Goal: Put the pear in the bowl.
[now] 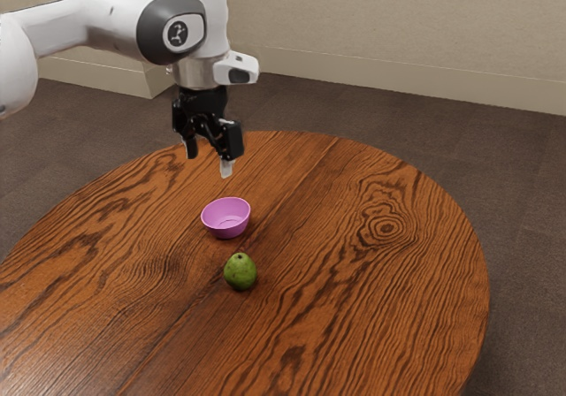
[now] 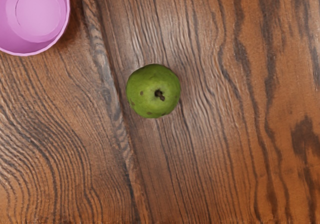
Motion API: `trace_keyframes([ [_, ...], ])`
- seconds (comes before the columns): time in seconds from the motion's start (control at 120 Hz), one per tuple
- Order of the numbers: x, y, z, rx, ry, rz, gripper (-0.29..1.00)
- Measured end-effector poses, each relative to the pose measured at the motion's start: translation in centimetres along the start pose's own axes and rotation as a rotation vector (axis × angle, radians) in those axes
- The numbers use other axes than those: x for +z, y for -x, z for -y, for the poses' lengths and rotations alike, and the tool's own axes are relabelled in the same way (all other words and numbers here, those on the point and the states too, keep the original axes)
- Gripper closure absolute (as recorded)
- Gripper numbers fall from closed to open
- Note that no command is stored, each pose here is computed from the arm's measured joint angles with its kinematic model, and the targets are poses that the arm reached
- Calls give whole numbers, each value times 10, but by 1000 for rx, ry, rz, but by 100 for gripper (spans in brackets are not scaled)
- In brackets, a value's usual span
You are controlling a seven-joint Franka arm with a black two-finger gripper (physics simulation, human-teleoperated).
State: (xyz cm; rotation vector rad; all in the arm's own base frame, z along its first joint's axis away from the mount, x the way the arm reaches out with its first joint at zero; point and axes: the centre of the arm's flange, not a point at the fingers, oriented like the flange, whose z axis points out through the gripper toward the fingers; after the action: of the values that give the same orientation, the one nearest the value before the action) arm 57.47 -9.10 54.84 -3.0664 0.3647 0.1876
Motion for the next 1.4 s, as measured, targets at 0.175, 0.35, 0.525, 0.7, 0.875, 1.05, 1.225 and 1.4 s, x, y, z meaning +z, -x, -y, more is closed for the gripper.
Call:
trace_keyframes([
  [0.175, 20, 0, 6, -15, 47, 9, 0],
  [0.35, 36, 4, 3, -13, 73, 4, 0],
  [0.525, 94, 8, -7, -23, 109, 53, 0],
  [0.7, 169, -1, -10, -70, 125, 94, 0],
  [0.875, 213, -26, 4, -131, 103, 56, 0],
  [1.05, 237, -40, 7, -169, 107, 18, 0],
  [1.225, 254, -45, 21, -210, 109, 7, 0],
  [1.4, 260, -53, 23, -222, 109, -6, 5],
])
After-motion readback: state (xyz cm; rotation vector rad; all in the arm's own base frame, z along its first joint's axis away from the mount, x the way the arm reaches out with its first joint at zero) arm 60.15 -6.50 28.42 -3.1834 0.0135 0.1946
